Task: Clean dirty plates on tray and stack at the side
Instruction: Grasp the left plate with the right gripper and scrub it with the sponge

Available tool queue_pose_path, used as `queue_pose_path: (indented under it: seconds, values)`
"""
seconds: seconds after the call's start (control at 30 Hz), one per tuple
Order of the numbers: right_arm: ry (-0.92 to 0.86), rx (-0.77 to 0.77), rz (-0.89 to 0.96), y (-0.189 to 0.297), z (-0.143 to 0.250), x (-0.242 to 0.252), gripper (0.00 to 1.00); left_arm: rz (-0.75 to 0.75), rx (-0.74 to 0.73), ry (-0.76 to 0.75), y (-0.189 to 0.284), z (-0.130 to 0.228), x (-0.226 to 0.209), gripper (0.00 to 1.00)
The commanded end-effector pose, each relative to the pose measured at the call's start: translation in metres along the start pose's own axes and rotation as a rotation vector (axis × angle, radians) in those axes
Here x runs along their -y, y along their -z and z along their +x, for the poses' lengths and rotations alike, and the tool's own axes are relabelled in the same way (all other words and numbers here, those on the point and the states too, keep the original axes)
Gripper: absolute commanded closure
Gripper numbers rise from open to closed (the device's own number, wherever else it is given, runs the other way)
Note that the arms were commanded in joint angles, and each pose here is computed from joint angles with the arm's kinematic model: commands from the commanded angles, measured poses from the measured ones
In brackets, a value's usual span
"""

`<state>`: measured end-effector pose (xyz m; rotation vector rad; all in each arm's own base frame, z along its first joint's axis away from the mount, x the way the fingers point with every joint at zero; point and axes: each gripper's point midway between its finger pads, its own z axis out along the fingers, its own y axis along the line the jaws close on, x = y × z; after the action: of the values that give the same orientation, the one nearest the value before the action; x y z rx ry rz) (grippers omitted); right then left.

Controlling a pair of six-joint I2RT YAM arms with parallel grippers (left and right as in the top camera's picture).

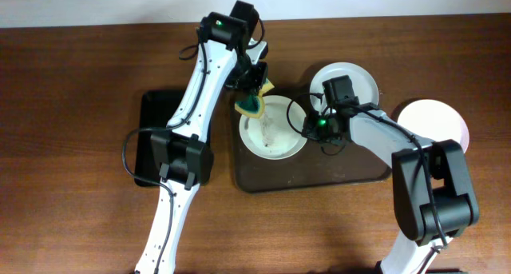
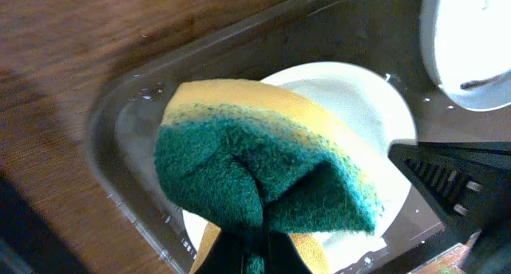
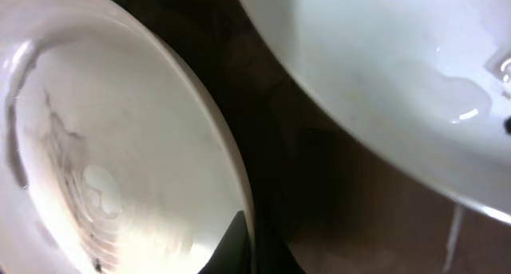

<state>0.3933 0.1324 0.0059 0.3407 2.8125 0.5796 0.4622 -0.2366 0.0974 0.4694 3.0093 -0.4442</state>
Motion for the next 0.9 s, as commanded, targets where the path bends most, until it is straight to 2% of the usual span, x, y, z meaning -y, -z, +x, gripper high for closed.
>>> queue_pose_path:
  seconds: [0.0,0.03,0.07,0.13,0.23,0.27,0.33,0.43,0.47,0.53,0.57,0.6,0.7,0.8,0.87]
  values:
    - [-0.031,-0.039,0.0,-0.011,0.006,0.007,0.96,0.08,-0.049,0.025,-0.025,0.005,0.006,1.0]
    - [-0.029,-0.038,-0.009,-0.011,0.006,0.006,0.96,0.042,-0.082,0.071,-0.044,0.011,-0.001,1.0]
    - [-0.029,-0.038,-0.009,-0.011,0.006,0.005,0.96,-0.065,-0.109,0.134,-0.076,0.019,-0.014,1.0]
    - [-0.028,-0.036,-0.01,-0.011,0.005,0.005,0.96,-0.073,-0.125,0.116,-0.104,0.026,-0.001,1.0]
    - [-0.025,-0.037,-0.01,-0.011,0.006,0.005,0.96,-0.187,-0.167,0.165,-0.136,0.053,0.013,1.0]
    - [-0.025,-0.036,-0.009,-0.011,0.005,0.006,0.96,-0.104,-0.213,0.098,-0.138,0.062,0.033,1.0]
    - [-0.025,-0.038,-0.009,-0.011,0.006,0.006,0.96,0.211,-0.349,-0.089,-0.128,0.092,0.084,1.0]
    - [-0.026,-0.037,-0.009,-0.011,0.006,0.006,0.96,0.376,-0.412,-0.211,-0.112,0.11,0.099,1.0]
    - [-0.026,-0.038,-0.009,-0.011,0.006,0.006,0.96,0.448,-0.401,-0.231,-0.106,0.109,0.104,1.0]
    - [-0.026,-0.037,-0.009,-0.011,0.006,0.006,0.96,0.445,-0.314,-0.22,-0.11,0.086,0.094,1.0]
    - [-0.026,-0.038,-0.009,-0.011,0.006,0.006,0.96,0.379,-0.254,-0.145,-0.116,0.065,0.077,1.0]
    - [-0.026,-0.039,-0.008,-0.011,0.006,0.006,0.96,0.232,-0.172,-0.031,-0.124,0.039,0.043,1.0]
    - [-0.026,-0.039,-0.009,-0.011,0.006,0.006,0.96,-0.115,-0.019,0.225,-0.119,0.003,-0.033,1.0]
    - [-0.026,-0.039,-0.008,-0.011,0.006,0.006,0.96,-0.374,0.097,0.301,-0.086,-0.014,-0.072,1.0]
    - [-0.026,-0.039,-0.008,-0.011,0.006,0.006,0.96,-0.46,0.095,0.297,-0.069,-0.011,-0.081,1.0]
